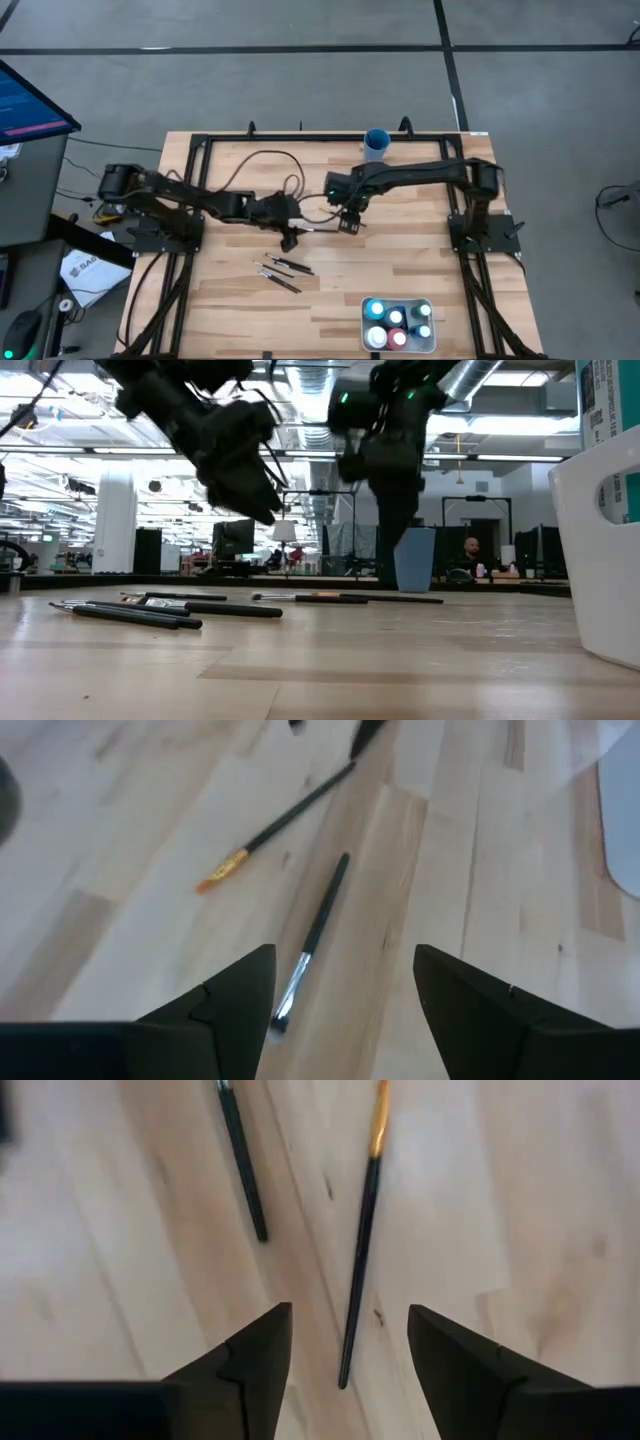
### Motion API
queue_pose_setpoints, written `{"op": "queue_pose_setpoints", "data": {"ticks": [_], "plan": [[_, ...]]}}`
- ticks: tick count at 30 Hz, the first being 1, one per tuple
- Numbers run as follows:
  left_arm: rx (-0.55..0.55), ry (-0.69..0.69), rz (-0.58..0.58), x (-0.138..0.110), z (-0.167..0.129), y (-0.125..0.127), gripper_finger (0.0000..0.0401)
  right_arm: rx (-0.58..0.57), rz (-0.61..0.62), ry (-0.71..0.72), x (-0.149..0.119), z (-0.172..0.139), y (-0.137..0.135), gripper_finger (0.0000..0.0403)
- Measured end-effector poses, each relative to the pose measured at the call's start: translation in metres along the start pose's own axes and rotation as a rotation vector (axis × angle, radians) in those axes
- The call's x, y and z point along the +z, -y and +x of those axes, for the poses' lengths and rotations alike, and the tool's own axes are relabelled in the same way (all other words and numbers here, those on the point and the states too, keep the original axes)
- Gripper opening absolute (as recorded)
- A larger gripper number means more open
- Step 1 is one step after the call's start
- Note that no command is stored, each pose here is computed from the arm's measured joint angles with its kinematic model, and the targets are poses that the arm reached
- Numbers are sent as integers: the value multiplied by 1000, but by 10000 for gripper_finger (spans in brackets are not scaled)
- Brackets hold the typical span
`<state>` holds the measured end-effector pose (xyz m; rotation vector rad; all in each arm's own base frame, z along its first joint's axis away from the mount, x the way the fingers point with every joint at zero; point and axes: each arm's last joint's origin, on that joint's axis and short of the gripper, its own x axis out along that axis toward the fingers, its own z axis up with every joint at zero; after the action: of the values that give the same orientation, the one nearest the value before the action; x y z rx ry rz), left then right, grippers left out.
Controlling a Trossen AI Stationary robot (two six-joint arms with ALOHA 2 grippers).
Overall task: Pick & Place Paint Supplies
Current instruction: Put the orange paintbrush into the blue cup
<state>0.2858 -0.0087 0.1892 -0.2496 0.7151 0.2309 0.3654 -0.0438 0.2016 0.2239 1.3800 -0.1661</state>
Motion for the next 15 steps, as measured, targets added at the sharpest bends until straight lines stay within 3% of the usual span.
{"op": "queue_pose_setpoints", "data": {"ticks": [7, 15], "plan": [[52, 88, -13, 12, -29, -3, 229, -19, -49, -181, 1, 39, 1, 182], [78, 110, -11, 14, -39, -5, 230, -30, -73, -286, -2, 68, 5, 179]]}}
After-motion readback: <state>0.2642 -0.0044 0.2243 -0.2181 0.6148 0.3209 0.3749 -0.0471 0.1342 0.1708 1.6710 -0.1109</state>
